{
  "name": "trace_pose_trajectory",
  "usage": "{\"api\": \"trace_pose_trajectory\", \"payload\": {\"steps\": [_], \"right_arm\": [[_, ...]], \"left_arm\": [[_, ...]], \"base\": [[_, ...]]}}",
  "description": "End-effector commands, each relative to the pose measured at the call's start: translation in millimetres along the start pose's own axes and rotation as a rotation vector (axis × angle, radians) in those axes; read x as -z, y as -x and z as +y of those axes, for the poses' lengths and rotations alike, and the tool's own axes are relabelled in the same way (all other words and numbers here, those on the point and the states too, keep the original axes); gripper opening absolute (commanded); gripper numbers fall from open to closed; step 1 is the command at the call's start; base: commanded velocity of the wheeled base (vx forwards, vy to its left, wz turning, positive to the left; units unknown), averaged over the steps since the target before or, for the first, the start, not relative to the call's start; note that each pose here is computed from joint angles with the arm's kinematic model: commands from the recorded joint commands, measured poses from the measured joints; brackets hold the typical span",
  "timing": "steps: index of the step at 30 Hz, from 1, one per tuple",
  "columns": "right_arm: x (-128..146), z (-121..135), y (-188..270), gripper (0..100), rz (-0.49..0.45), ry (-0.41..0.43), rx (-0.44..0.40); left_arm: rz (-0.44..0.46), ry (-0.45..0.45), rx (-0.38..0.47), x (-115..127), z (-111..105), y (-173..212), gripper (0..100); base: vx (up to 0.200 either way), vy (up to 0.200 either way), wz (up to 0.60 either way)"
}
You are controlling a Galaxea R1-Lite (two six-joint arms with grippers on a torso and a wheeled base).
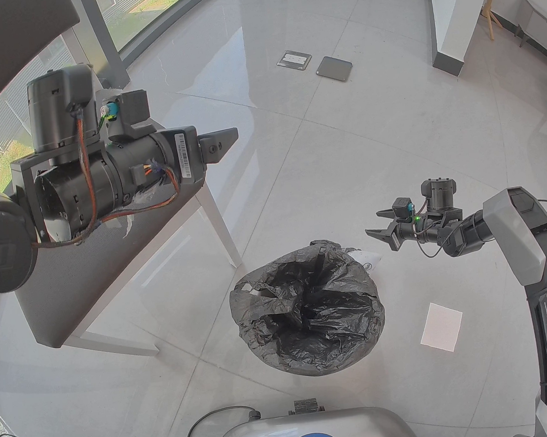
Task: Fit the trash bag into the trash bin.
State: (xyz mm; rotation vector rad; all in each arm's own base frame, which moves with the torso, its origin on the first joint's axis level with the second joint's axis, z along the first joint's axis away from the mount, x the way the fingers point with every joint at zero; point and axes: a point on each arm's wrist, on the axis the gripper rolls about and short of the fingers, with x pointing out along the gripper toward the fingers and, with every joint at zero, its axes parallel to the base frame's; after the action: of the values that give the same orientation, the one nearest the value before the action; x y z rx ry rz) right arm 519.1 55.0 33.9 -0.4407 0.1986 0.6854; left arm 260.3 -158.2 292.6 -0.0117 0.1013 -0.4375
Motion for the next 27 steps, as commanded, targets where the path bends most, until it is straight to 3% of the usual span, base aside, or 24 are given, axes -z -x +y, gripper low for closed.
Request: {"api": "trace_pose_trajectory", "payload": {"steps": [1,11,27], "right_arm": [[4,2,-2,100,0.007,-0.004,-0.006],[8,5,1,100,0.028,0.003,-0.016],[40,22,-15,100,0.135,-0.068,-0.096]], "left_arm": [[0.011,-0.001,0.001,3,-1,-4,100],[0.002,0.000,0.003,3,-2,-4,100],[-0.001,0.000,0.005,2,0,10,100]], "base": [[0.000,0.000,0.00],[0.000,0.000,0.00],[0.000,0.000,0.00]]}}
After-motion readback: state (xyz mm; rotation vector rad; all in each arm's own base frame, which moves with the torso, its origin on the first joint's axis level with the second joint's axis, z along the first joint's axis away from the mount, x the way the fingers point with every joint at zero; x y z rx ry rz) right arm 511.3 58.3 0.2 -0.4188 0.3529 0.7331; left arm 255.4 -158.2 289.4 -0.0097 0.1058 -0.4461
